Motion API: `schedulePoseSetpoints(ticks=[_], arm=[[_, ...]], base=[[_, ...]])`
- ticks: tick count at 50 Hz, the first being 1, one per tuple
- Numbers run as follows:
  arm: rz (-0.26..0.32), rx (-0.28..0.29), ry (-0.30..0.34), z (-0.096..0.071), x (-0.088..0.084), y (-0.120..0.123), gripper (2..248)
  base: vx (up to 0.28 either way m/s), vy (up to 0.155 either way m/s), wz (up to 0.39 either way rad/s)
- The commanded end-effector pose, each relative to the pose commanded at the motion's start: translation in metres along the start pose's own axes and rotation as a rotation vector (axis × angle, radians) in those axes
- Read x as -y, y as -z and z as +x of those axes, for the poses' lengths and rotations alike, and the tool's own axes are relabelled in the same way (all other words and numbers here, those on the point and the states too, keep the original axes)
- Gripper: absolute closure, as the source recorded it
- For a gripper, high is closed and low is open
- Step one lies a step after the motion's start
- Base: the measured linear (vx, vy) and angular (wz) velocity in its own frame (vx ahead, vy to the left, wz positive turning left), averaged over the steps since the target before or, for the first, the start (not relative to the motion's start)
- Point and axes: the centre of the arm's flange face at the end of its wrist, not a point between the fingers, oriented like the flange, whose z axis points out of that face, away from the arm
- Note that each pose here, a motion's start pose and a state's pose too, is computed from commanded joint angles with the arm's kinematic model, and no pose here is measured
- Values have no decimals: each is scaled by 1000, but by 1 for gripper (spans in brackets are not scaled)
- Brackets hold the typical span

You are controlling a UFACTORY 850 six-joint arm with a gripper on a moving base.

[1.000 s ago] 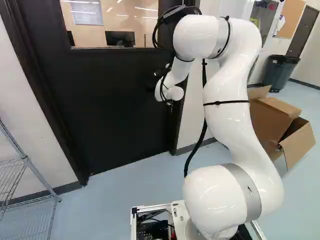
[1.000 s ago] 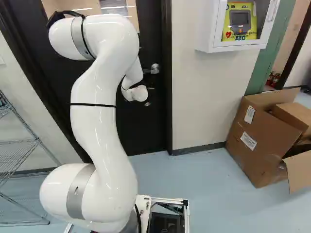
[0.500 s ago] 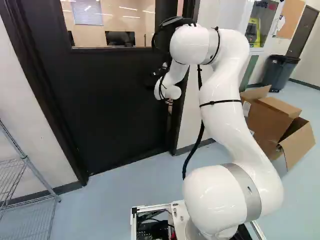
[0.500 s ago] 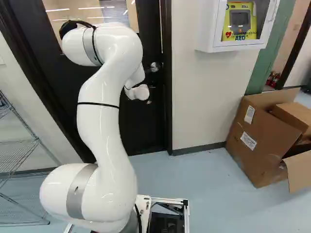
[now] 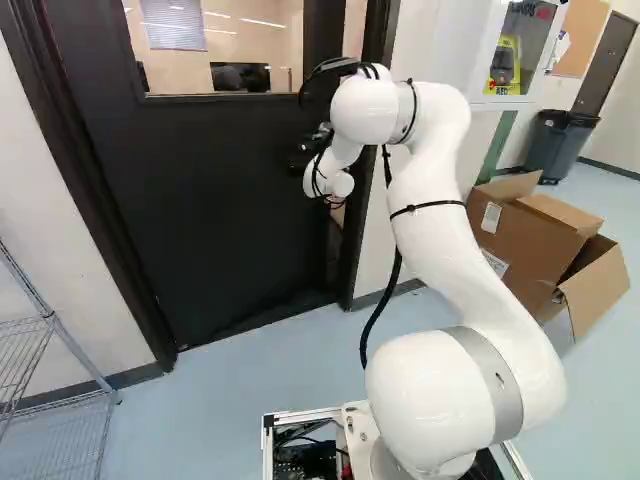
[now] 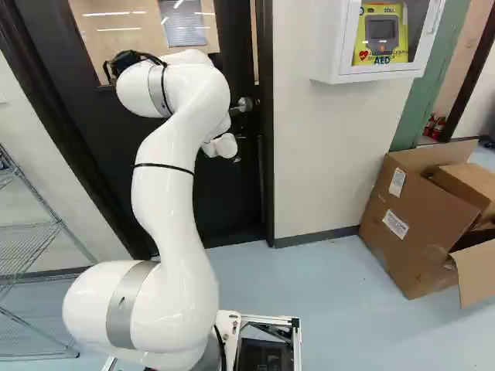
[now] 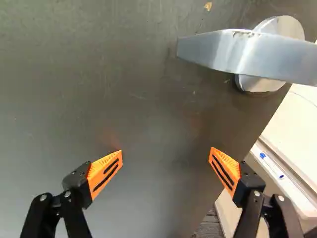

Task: Open the door and move inside

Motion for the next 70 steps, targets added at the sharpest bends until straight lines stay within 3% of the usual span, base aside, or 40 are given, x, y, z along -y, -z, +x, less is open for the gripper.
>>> schedulePoseSetpoints(ticks=[16, 28, 45, 70], arm=[[12, -38, 9, -3, 9, -32, 3], [14, -42, 10, -3, 10, -36, 3], [11, -15, -7, 2, 18, -13, 3], [48, 25, -14, 11, 49, 25, 3]], base=[[0, 0, 0], [0, 0, 0], [0, 0, 0], [0, 0, 0]])
